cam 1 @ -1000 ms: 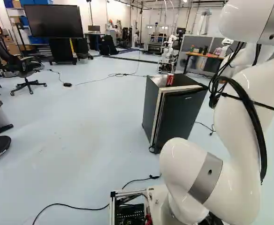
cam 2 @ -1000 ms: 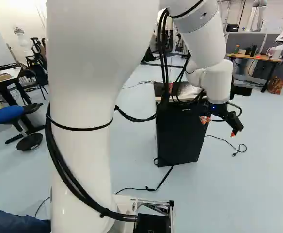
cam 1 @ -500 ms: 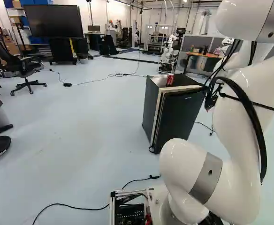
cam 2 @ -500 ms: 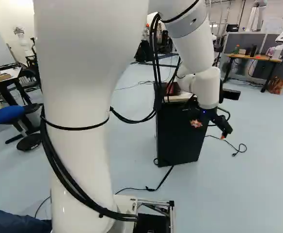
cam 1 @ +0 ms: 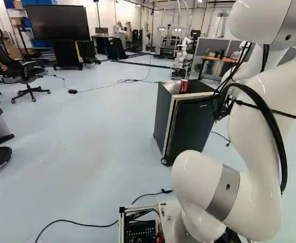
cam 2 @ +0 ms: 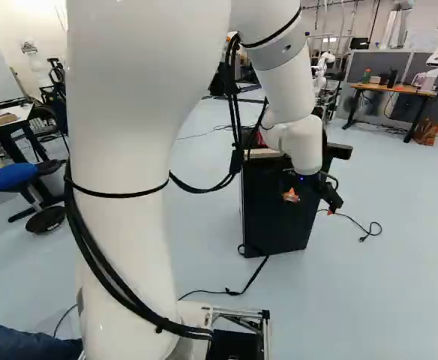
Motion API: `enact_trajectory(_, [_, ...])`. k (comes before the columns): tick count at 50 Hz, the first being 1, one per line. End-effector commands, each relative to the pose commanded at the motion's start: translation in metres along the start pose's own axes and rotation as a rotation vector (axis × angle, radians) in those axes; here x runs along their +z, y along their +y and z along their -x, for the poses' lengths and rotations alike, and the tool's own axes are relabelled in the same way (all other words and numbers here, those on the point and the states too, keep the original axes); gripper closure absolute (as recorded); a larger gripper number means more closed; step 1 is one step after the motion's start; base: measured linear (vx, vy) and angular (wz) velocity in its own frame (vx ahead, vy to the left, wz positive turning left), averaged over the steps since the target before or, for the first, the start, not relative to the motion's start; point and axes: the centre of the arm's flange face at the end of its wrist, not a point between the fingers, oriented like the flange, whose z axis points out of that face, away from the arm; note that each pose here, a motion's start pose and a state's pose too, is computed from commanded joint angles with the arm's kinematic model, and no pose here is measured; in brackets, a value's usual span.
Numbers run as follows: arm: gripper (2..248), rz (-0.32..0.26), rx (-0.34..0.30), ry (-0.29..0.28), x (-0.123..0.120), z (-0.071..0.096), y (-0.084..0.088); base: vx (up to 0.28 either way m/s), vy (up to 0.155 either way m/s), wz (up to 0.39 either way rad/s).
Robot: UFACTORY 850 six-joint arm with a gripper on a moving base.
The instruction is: Grab a drink from the fridge
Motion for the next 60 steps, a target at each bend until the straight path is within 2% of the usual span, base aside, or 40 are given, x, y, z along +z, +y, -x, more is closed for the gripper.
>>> enact_trajectory(26, [3,-0.038,-0.068,0.042,0.023,0.015,-0.042,0.0,0.0,0.0])
enact_trajectory(60, [3,-0.103,-0.187,0.105,0.064,0.01,-0.117,0.0,0.0,0.0])
